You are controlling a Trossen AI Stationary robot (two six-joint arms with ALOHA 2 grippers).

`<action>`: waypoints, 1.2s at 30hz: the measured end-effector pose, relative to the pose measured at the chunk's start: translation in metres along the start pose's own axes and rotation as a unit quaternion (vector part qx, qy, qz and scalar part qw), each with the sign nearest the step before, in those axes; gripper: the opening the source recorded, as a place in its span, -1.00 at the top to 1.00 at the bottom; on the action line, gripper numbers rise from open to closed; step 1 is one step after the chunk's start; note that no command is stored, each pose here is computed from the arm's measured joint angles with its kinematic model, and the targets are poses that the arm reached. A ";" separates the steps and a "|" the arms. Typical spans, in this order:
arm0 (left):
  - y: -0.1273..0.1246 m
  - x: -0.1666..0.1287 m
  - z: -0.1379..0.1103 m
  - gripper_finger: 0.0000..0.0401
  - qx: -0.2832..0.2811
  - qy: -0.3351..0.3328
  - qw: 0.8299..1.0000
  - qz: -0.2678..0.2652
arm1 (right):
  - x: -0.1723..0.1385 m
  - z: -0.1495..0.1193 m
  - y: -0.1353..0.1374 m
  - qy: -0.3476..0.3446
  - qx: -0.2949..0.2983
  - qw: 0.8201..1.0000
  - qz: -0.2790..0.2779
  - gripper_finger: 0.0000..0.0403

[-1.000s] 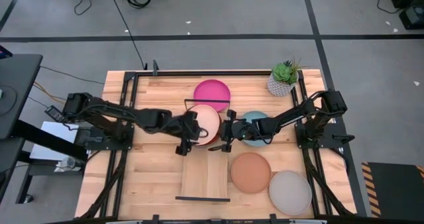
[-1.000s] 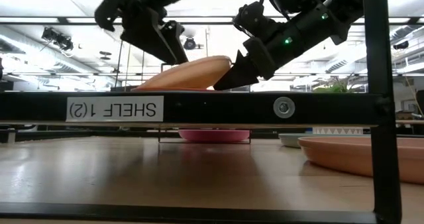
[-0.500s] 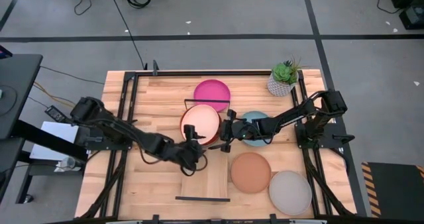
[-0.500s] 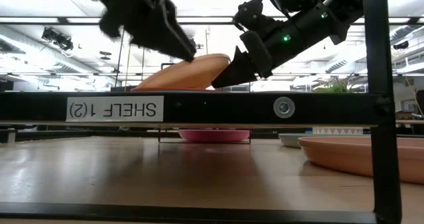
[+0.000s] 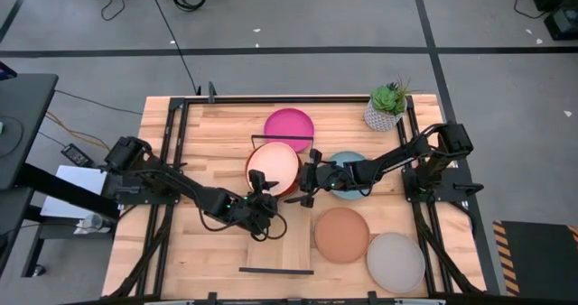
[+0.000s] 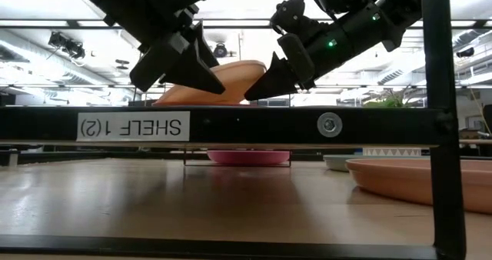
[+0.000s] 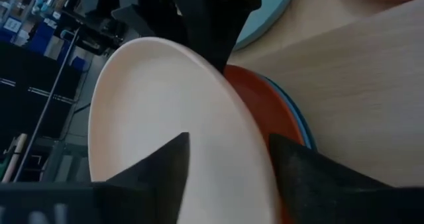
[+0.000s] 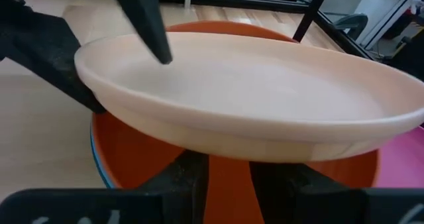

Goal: Place and stack plates onto a shelf
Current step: Put the light brown plate on the shelf

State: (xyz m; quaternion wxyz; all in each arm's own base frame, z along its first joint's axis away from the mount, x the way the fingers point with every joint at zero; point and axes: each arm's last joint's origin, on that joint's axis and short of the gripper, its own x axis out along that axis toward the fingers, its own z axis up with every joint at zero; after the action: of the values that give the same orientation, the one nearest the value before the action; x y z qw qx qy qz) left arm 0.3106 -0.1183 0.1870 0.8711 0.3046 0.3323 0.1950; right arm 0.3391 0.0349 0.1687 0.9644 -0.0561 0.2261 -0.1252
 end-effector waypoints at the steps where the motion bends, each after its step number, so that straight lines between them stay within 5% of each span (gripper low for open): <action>1: 0.000 0.000 0.000 0.04 0.001 -0.001 1.000 0.000 | 0.000 0.000 0.000 0.000 0.004 1.000 0.000 0.44; 11: 0.003 -0.012 0.004 0.69 0.028 -0.014 1.000 0.004 | -0.004 0.004 0.002 -0.010 0.023 1.000 0.003 0.44; 19: 0.030 -0.047 0.012 0.82 0.040 -0.056 0.997 -0.027 | -0.039 0.027 0.005 -0.023 0.027 0.999 0.025 0.44; 25: 0.045 -0.081 0.016 0.78 0.041 -0.124 0.979 -0.157 | -0.085 0.034 0.012 0.018 0.042 0.997 0.060 0.44; 30: 0.040 -0.095 0.016 0.79 0.064 -0.165 0.933 -0.314 | -0.117 0.035 0.021 0.037 0.057 0.994 0.085 0.44; 36: 0.024 -0.089 0.007 0.79 0.142 -0.146 0.903 -0.378 | -0.135 0.033 0.035 0.029 0.051 0.995 0.078 0.44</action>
State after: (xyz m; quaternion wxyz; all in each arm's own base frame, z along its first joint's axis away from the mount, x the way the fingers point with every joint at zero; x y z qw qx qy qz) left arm 0.2496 -0.1512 0.2480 0.8659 0.3012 0.3158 -0.2445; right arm 0.2446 0.1064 0.2495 0.9660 0.0141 0.2506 -0.0628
